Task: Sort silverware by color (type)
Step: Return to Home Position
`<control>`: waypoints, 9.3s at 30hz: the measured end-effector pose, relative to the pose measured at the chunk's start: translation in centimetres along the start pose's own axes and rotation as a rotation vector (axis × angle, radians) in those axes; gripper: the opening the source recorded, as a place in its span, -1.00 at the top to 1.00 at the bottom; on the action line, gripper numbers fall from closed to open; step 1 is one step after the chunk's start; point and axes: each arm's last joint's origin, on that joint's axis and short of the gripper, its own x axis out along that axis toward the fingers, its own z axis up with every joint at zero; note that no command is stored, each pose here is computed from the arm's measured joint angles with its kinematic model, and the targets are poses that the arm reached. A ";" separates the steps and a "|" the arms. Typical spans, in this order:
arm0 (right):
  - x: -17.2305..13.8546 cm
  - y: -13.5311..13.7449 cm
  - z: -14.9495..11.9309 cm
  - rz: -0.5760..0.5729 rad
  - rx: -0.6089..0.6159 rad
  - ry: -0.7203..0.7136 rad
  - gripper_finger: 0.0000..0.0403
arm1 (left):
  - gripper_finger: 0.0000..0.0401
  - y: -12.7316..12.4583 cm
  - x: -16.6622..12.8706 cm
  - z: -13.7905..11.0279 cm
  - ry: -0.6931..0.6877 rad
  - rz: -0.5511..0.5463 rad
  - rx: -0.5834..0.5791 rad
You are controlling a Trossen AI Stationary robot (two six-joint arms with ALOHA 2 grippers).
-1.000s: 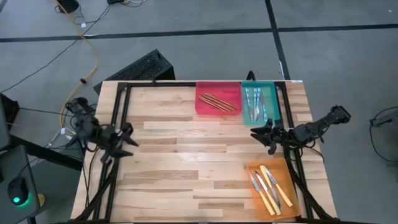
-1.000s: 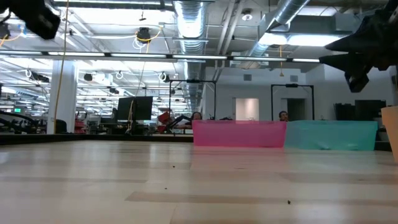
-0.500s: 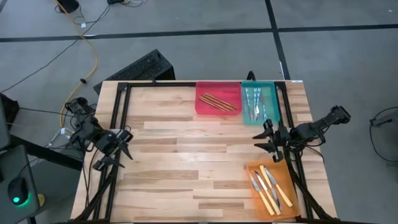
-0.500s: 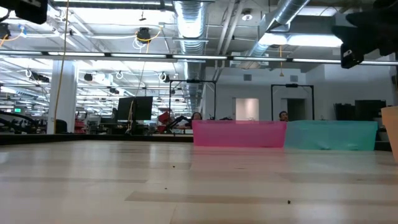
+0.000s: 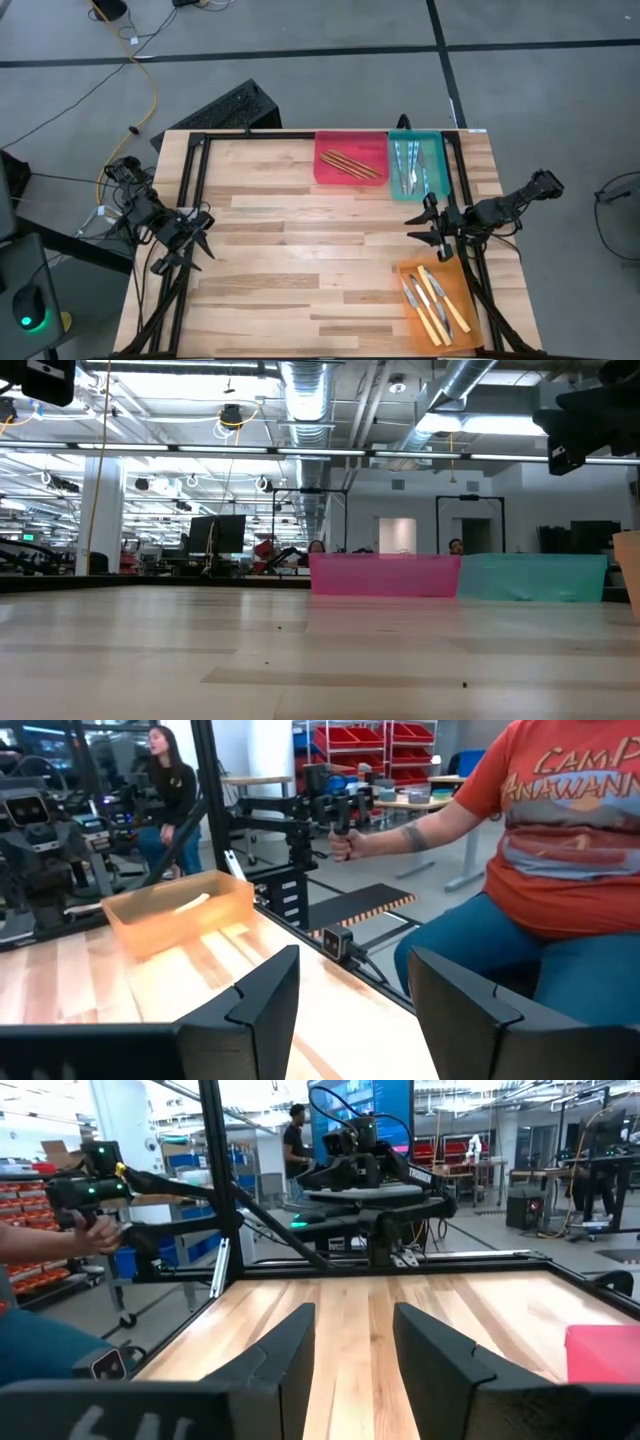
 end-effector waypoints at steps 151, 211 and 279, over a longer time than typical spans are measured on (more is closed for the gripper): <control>0.0 -0.3 -1.0 -0.033 -0.032 0.100 0.21 | 0.14 0.3 2.9 -5.4 -0.116 0.137 -0.155; 0.0 -0.3 -1.0 -0.033 -0.032 0.100 0.21 | 0.14 1.0 2.6 -5.1 -0.115 0.377 -0.156; 0.0 -0.3 -1.0 -0.033 -0.032 0.100 0.21 | 0.14 1.0 2.6 -5.1 -0.117 0.377 -0.156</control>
